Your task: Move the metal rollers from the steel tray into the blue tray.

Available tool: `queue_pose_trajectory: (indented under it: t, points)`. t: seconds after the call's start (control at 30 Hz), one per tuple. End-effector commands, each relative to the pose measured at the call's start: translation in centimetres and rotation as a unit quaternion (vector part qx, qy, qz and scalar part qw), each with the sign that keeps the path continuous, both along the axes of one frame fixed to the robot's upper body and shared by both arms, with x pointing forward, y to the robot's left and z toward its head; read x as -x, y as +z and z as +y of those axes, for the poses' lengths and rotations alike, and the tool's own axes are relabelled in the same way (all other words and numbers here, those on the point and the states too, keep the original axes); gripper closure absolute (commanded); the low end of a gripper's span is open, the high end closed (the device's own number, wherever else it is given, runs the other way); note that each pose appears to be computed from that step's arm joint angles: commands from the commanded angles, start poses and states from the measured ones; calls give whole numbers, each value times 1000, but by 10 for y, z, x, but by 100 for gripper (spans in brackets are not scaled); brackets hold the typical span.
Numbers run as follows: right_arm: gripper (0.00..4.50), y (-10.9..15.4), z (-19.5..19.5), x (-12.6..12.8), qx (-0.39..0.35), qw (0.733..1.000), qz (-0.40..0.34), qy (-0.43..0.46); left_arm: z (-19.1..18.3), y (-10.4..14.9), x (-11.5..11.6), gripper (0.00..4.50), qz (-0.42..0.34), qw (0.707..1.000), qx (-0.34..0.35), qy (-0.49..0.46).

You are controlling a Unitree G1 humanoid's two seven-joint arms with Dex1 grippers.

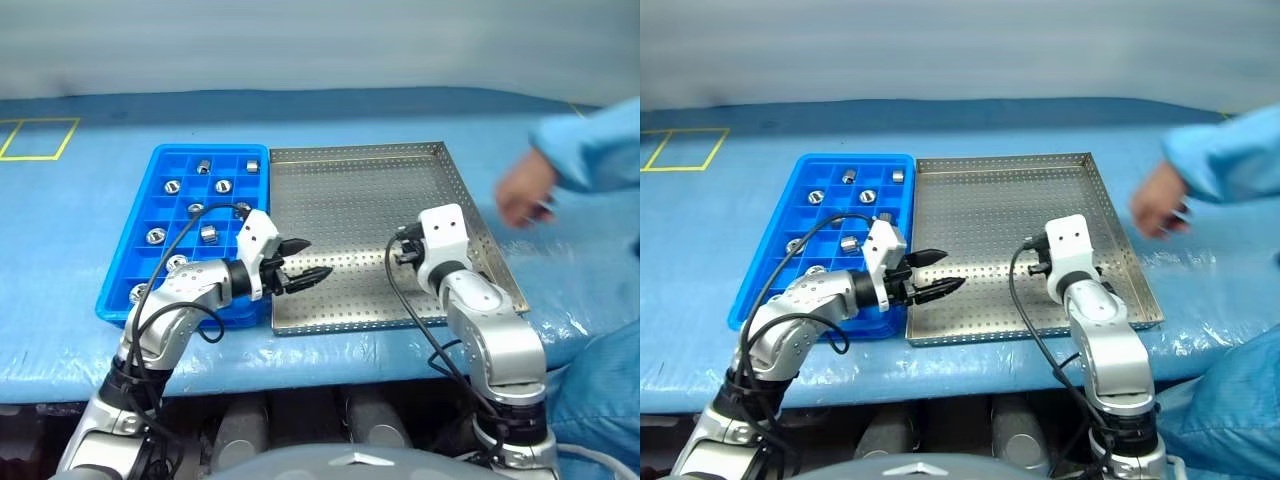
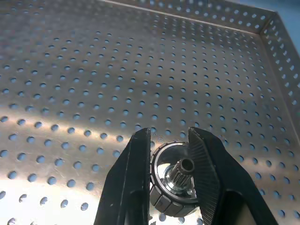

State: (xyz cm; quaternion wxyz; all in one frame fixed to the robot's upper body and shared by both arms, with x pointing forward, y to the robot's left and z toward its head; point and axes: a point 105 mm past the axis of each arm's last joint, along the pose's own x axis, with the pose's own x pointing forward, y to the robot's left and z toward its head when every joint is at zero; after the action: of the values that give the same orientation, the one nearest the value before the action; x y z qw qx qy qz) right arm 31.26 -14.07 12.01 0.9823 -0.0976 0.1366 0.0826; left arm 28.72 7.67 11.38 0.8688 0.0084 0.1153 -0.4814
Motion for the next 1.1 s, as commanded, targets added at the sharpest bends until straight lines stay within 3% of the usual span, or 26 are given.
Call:
queue_pose_trajectory:
  t: [0.03, 0.2, 0.4, 0.67, 1.0, 1.1]
  points:
    - [332, 32, 48, -4, -31, 993, -57, 98, 29, 29, -5, 81, -63, 996, -4, 64]
    - [332, 45, 129, 5, -81, 962, -58, 255, 87, 42, -1, 81, -95, 979, -60, 169]
    - [332, 40, 183, 28, -106, 923, -32, 368, 123, 47, 11, 81, -98, 962, -79, 242]
    - [332, 20, 203, 25, -117, 911, 4, 394, 134, 44, 25, 81, -88, 955, -82, 271]
    - [332, 2, 201, 2, -102, 922, 10, 373, 123, 40, 24, 81, -81, 959, -79, 259]
    - [262, 4, 198, -2, -102, 925, 0, 365, 121, 39, 21, 81, -79, 960, -79, 255]
